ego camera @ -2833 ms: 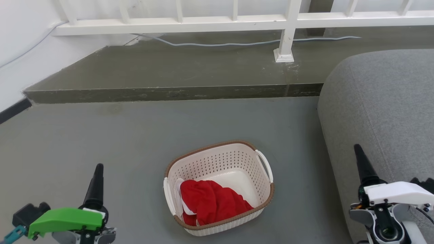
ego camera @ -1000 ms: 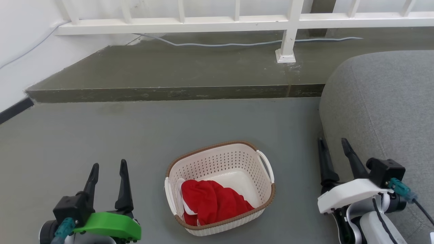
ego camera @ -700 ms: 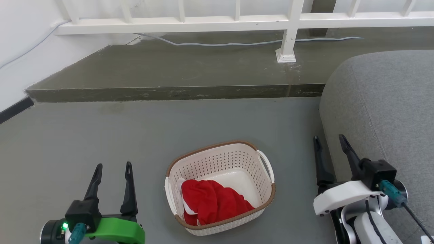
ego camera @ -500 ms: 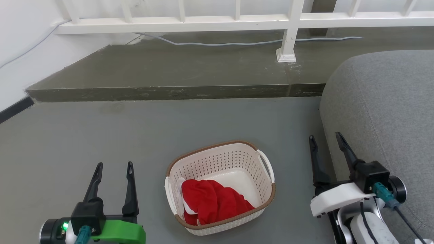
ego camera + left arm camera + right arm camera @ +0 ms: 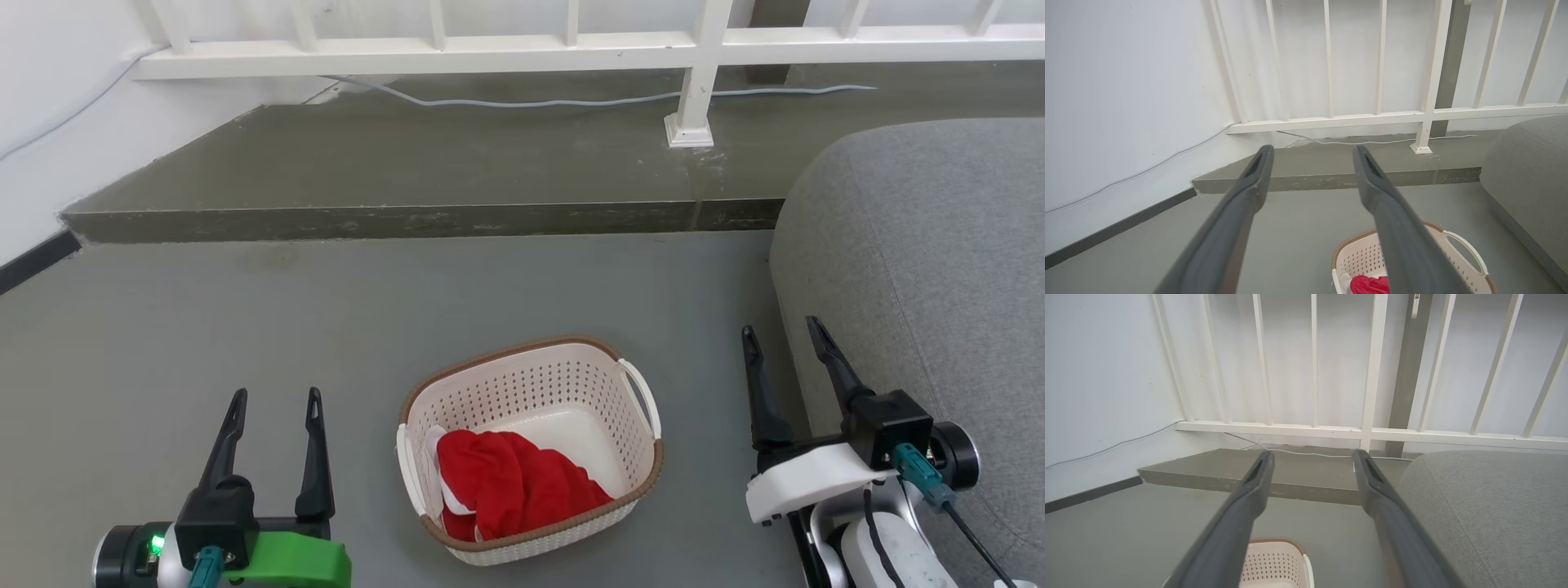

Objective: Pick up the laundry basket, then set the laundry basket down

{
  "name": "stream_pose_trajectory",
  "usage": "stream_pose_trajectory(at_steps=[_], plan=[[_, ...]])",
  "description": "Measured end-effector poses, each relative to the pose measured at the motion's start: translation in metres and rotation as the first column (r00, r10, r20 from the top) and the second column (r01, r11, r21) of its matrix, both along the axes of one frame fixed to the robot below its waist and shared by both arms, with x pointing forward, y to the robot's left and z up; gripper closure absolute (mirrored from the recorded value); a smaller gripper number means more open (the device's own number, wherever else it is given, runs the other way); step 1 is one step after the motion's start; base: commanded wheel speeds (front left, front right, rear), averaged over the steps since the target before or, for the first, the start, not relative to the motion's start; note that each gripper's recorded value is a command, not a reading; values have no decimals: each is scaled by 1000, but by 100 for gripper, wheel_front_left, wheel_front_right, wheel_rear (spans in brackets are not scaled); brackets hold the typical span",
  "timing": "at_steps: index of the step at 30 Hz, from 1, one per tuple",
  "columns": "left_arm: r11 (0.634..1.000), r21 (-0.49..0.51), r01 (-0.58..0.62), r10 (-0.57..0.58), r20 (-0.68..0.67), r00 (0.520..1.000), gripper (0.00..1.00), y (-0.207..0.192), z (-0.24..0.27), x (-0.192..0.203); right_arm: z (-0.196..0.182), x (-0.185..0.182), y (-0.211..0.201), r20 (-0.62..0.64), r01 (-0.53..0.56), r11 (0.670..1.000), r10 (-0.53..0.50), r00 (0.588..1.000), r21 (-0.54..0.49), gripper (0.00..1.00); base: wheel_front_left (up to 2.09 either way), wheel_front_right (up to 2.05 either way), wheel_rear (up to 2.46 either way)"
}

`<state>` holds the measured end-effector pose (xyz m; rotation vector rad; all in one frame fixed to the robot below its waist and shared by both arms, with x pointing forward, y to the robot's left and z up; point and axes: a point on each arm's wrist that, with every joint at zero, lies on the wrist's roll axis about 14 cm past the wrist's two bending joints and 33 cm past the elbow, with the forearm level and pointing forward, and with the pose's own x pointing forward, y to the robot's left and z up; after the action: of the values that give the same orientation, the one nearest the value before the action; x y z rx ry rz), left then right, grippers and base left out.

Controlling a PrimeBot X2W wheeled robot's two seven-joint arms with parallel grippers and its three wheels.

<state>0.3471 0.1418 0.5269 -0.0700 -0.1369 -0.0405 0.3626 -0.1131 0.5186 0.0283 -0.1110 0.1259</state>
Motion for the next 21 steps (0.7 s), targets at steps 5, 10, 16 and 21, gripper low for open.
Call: stream_pose_trajectory(at_steps=[5,10,16,21], plan=[[1000,0,-1,1,-3,1000,0,0,-1,0,0,0,0,-1,1,1000,-1,1000,0,0,0,0,0],[1000,0,-3,3,-7,1000,0,1,-2,1,-1,1,-1,-3,2,1000,-2,1000,1,0,0,0,0],[1000,-1,-6,6,-21,1000,0,2,-7,3,-3,4,-2,-9,6,1000,-6,1000,4,0,0,0,0],[1000,-1,-5,5,-44,999,0,2,-14,7,-13,8,-6,-41,19,1000,-18,999,15,0,0,0,0]])
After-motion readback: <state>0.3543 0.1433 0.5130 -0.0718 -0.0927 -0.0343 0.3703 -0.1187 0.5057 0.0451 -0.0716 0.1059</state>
